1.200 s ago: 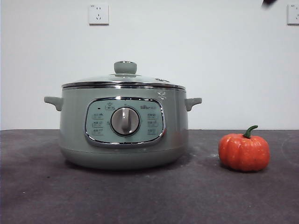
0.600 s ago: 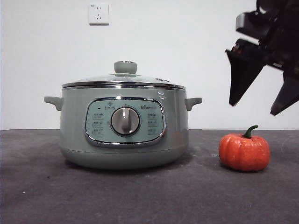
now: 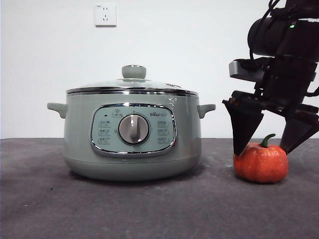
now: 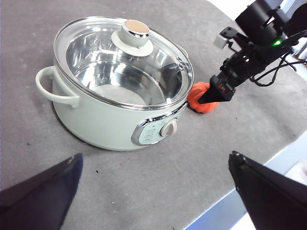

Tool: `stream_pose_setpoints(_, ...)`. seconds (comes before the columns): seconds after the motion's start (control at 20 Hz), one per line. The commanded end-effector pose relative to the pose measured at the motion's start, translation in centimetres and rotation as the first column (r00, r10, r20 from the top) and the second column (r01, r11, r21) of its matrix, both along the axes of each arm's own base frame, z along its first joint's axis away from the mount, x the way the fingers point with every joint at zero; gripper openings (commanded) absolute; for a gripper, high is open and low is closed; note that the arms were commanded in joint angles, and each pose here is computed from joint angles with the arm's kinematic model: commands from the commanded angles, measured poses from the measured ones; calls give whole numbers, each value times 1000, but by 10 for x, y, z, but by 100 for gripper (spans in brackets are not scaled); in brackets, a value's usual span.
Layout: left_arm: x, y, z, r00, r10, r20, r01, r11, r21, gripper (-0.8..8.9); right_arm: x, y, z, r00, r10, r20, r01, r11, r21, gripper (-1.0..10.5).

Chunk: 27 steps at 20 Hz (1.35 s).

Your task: Pick up the pumpkin,open the lid,put the pumpkin in the pot,close the lid

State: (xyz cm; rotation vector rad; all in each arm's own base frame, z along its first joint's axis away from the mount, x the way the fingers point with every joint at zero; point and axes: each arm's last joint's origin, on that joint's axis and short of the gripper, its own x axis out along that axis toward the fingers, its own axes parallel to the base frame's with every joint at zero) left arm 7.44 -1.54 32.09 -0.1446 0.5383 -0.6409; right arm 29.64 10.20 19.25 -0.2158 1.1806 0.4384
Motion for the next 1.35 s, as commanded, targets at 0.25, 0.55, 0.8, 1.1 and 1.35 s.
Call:
stream_pose_setpoints(0.25, 0, 0, 2, 1000, -1, 14, 1, 1000, 1, 754, 1, 2, -3, 1000, 2, -1, -2, 1000, -11, 408)
stream_pose_setpoints(0.55, 0, 0, 2, 1000, -1, 14, 1, 1000, 1, 754, 0, 2, -3, 1000, -3, -15, 3, 1000, -8, 83)
stream_pose_setpoints(0.8, 1, 0, 3, 1000, -1, 26, 1, 1000, 2, 754, -3, 1, 5, 1000, -5, 9, 5, 1000, -6, -12)
stream_pose_setpoints(1.1, 25, 0, 15, 1000, 0, 20, 0, 1000, -11, 753, -38, -11, 76, 974, -49, 219, 30, 995, 92, -12)
stream_pose_setpoints(1.35, 70, -11, 41, 998, -40, 45, 39, 999, 21, 753, -87, -26, 131, 916, -61, 395, -5, 986, 164, -12)
